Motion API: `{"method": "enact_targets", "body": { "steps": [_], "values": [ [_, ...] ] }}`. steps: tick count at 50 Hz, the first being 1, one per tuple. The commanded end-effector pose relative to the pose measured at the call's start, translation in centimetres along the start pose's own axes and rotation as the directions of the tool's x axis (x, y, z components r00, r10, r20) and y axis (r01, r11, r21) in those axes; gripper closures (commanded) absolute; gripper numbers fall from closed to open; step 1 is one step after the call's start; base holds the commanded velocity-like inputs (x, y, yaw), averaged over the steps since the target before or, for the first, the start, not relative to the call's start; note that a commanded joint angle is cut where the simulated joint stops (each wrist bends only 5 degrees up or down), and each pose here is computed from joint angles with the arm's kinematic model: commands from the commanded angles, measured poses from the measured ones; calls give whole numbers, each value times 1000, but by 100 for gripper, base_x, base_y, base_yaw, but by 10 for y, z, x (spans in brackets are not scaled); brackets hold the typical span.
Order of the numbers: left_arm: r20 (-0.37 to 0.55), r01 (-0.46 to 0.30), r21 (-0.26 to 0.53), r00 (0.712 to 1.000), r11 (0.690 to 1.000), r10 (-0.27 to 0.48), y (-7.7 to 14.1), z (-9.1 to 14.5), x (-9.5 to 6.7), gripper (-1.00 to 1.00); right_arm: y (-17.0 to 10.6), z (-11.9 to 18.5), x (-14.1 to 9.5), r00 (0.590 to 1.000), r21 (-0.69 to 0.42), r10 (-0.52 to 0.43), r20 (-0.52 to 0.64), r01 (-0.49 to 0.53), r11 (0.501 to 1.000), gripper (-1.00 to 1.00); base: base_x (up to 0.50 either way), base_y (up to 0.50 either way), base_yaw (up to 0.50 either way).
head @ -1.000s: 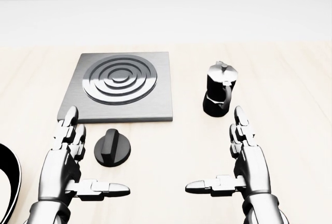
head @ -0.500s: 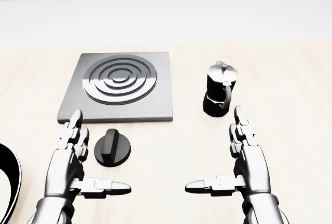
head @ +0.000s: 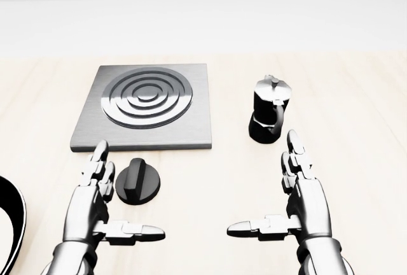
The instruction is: Turn on the stove.
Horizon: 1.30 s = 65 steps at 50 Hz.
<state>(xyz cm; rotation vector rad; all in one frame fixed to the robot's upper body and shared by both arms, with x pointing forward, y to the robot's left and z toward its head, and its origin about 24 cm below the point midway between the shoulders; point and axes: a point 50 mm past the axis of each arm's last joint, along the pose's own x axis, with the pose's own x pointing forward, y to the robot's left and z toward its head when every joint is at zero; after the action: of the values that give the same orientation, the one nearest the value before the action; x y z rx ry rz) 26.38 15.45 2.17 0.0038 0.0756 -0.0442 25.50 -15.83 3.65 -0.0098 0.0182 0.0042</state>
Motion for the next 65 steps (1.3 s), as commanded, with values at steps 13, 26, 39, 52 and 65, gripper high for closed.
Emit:
{"method": "enact_targets", "body": {
  "steps": [13,26,39,52,65],
  "values": [
    [-23,7,4,1000,1000,-7,-3,-9,3,-100,0,0,0,1000,0,0,0,0,1000,-100,0,0,0],
    [-33,14,8,999,1000,-13,-4,-11,3,-100,0,0,0,1000,-1,0,1,0,1000,-100,0,0,0],
    [-46,19,11,999,1000,-18,-5,-15,3,-100,0,0,0,1000,-1,0,1,0,1000,-100,0,0,0],
    [-78,31,17,997,999,-30,-8,-24,4,-100,0,0,0,1000,0,1,0,-1,1000,-100,0,0,0],
    [-82,41,21,996,999,-39,-10,-24,3,-100,0,0,0,1000,0,0,0,0,1000,-100,0,0,0]
  ]
}}
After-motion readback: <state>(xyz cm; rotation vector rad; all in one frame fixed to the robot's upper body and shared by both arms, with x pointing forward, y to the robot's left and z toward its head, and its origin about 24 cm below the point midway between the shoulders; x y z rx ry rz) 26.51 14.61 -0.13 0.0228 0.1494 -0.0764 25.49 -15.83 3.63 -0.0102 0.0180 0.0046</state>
